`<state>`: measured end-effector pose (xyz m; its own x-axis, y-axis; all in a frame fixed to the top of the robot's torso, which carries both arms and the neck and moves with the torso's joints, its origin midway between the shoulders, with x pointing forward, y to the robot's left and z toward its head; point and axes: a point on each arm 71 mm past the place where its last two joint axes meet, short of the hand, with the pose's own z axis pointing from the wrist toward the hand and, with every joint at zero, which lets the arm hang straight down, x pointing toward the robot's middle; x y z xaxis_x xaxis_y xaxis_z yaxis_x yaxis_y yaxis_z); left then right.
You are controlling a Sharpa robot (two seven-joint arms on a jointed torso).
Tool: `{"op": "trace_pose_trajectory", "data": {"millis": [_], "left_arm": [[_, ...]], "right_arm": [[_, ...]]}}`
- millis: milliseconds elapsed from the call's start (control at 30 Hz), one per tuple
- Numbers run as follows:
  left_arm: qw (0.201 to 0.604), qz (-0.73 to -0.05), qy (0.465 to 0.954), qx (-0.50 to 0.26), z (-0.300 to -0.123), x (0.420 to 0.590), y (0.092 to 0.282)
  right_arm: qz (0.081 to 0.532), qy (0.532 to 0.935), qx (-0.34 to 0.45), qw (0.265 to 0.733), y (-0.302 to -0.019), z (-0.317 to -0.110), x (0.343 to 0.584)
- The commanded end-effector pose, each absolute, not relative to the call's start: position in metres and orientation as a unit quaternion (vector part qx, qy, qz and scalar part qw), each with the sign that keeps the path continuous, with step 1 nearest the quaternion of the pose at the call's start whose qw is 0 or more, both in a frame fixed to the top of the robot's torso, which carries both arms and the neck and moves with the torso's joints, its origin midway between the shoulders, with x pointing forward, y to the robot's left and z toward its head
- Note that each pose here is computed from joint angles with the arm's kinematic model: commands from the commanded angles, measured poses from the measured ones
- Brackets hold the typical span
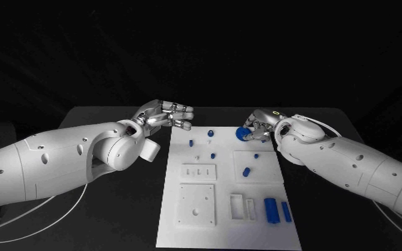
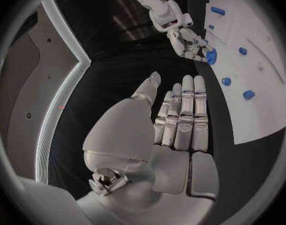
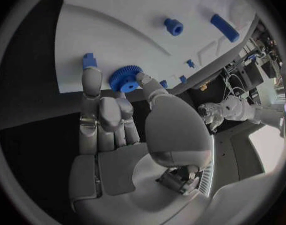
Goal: Assemble the parts on the task board
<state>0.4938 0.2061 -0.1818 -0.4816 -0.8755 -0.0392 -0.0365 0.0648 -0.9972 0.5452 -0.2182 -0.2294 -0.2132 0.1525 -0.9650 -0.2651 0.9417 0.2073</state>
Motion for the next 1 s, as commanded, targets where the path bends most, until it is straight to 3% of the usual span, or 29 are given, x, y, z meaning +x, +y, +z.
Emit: {"op": "trace_pose_trajectory", "data": {"millis": [33, 533, 1000], "left_arm": [[0.354, -0.588, 0.635, -0.353, -0.181, 0.493, 0.203], [0.355, -0.587, 0.636, -0.354, -0.181, 0.494, 0.204], [0.356, -0.586, 0.636, -0.355, -0.181, 0.493, 0.205]], "right_arm": [[0.157, 0.779, -0.043, 0.605, -0.218, -0.236, 0.544], [0.140, 0.742, -0.063, 0.652, -0.207, -0.224, 0.539], [0.190, 0.673, -0.087, 0.709, -0.164, -0.192, 0.513]]}}
